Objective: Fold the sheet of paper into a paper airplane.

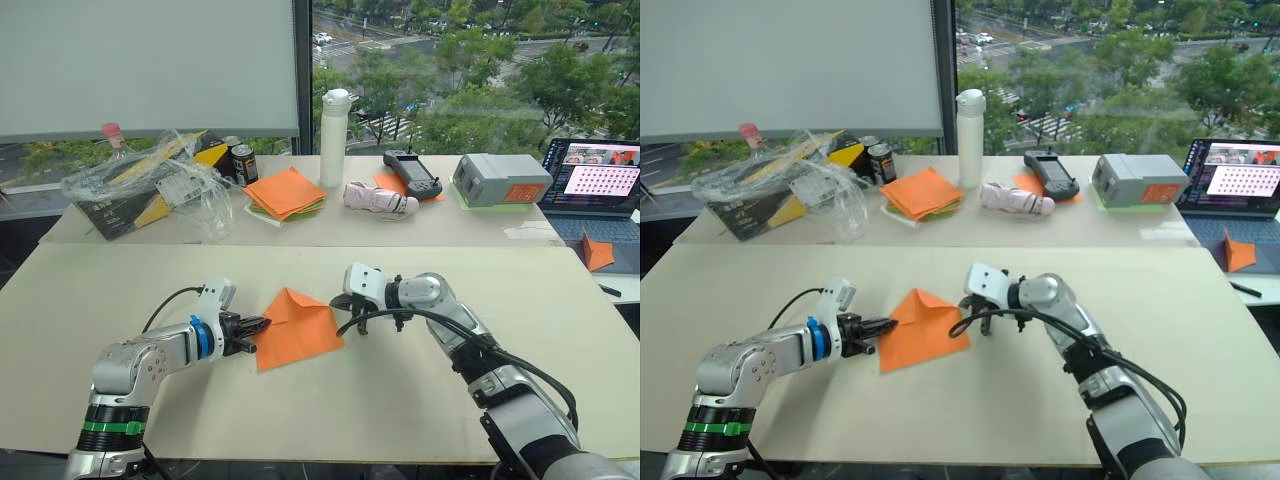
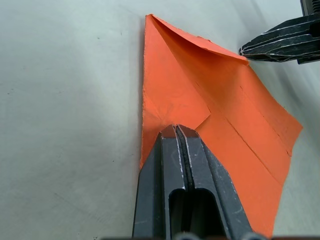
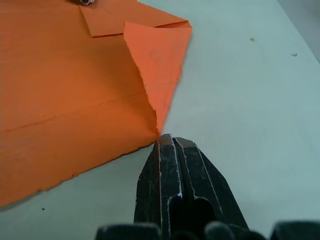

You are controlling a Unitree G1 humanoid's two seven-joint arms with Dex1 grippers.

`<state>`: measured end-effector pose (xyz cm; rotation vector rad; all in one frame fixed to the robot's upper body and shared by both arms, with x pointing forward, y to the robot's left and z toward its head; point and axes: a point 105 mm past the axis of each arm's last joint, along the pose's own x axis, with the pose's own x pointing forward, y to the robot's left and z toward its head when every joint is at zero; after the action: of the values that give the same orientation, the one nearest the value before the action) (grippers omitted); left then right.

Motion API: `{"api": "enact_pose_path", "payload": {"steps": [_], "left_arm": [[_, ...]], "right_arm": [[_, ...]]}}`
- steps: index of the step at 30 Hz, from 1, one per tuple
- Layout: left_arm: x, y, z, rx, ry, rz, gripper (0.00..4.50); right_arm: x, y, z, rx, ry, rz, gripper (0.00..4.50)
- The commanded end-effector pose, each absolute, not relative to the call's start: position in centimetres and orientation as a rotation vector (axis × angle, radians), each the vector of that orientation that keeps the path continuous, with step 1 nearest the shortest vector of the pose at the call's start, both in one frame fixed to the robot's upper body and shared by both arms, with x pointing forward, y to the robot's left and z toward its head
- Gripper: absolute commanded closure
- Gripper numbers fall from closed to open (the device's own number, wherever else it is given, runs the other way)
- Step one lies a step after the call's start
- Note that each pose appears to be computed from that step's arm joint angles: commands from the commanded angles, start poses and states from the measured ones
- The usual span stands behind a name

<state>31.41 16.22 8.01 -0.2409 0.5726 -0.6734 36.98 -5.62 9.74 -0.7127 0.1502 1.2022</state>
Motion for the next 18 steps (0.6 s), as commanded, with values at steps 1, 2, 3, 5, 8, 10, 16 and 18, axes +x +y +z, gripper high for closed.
{"api": "enact_pose_path", "payload": {"steps": [1, 2, 3, 5, 8, 10, 16, 18], "left_arm": [[30.82, 16.48, 6.47, -0.239, 0.646, -0.652, 4.48], [30.81, 16.48, 6.46, -0.239, 0.646, -0.652, 4.48], [30.81, 16.47, 6.46, -0.239, 0.646, -0.652, 4.48], [30.81, 16.46, 6.46, -0.238, 0.646, -0.652, 4.48], [30.81, 16.45, 6.47, -0.238, 0.645, -0.652, 4.48], [30.81, 16.44, 6.46, -0.238, 0.645, -0.652, 4.48], [30.78, 16.41, 6.45, -0.239, 0.645, -0.653, 4.48], [30.75, 16.39, 6.40, -0.239, 0.647, -0.653, 4.48]], "right_arm": [[36.67, -4.95, 10.46, -0.679, 0.124, 1.226, 4.50], [36.66, -4.91, 10.49, -0.671, 0.124, 1.226, 4.50], [36.67, -4.89, 10.52, -0.661, 0.126, 1.225, 4.50], [36.70, -4.83, 10.59, -0.648, 0.128, 1.223, 4.50], [36.70, -4.71, 10.72, -0.631, 0.128, 1.222, 4.50], [36.70, -4.66, 10.78, -0.624, 0.126, 1.222, 4.50], [36.70, -4.57, 11.00, -0.598, 0.127, 1.221, 4.50], [36.64, -4.44, 11.11, -0.583, 0.127, 1.224, 4.50]]}}
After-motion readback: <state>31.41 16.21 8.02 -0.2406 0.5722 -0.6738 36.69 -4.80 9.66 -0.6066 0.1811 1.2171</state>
